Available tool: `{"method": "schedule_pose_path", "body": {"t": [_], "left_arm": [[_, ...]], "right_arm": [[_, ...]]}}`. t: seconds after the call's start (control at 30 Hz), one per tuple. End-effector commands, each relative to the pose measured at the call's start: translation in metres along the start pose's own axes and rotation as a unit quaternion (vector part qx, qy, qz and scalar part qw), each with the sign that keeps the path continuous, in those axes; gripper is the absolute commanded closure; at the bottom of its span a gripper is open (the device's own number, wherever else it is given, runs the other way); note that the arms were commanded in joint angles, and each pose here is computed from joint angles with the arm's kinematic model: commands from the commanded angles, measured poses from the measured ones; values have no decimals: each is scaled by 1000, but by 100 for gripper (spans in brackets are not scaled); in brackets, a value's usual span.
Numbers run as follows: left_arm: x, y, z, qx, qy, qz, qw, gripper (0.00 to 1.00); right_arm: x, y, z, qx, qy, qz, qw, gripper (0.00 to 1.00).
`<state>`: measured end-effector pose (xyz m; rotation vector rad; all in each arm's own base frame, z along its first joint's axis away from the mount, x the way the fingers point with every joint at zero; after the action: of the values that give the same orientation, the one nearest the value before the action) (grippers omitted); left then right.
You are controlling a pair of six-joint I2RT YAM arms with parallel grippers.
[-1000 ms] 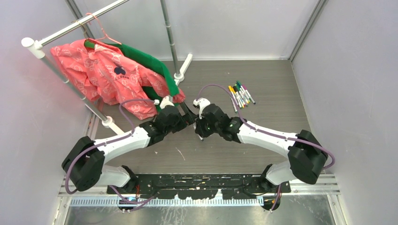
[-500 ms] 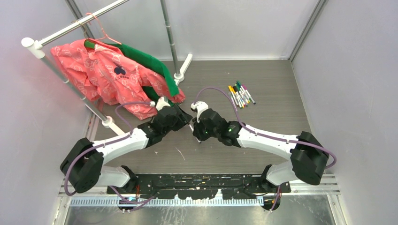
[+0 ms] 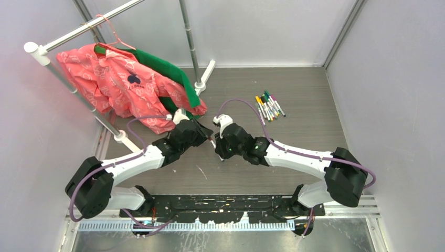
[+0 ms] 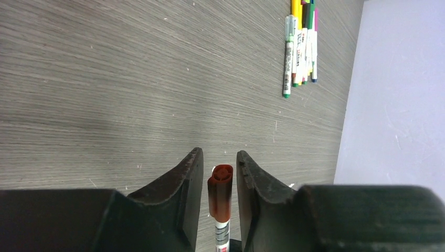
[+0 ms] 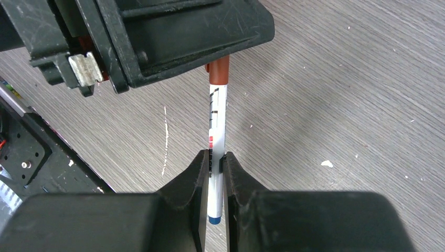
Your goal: Open the pen caps
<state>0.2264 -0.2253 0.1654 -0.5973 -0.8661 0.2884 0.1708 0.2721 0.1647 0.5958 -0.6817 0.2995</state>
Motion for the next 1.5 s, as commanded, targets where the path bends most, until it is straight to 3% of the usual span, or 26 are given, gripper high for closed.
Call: {"method": "schedule_pose_path", "body": {"t": [0.0, 0.17, 0.47, 0.63, 0.87, 1.03, 1.47], "left_arm": [[6, -10, -3, -34, -16, 19, 999, 76], [2, -14, -11, -47, -7, 22, 999, 100], [8, -15, -12, -51, -23, 23, 998, 100], [31, -11, -3, -56, -30, 37, 997, 100], [61, 7, 18, -60, -43, 96, 993, 100], [76, 2, 22, -64, -38, 102, 992, 100], [92, 6, -1, -70, -41, 140, 987, 100]], "right_arm": [[17, 13, 4, 18, -37, -10, 999, 99], [18, 12, 4, 15, -42, -11, 999, 99], [8, 2, 2, -4, -34, 2, 999, 99], [-9, -8, -3, -5, -11, 10, 1000, 99], [-26, -17, -3, 16, -24, -2, 1000, 99], [-34, -22, -3, 17, -25, -8, 1000, 99], [-46, -30, -1, 8, -22, -17, 1000, 99]]}}
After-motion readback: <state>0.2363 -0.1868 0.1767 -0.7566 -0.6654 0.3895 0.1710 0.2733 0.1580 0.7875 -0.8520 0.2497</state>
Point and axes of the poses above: each gripper's point midway between its finger pads, its own z axis back along the fingers, its own y axis along the line the jaws close on, x = y × z, the point moved 8 cm from there along z, back along the fingers, and after that the axes turned 14 degrees about -z, right-handed, at the moved point
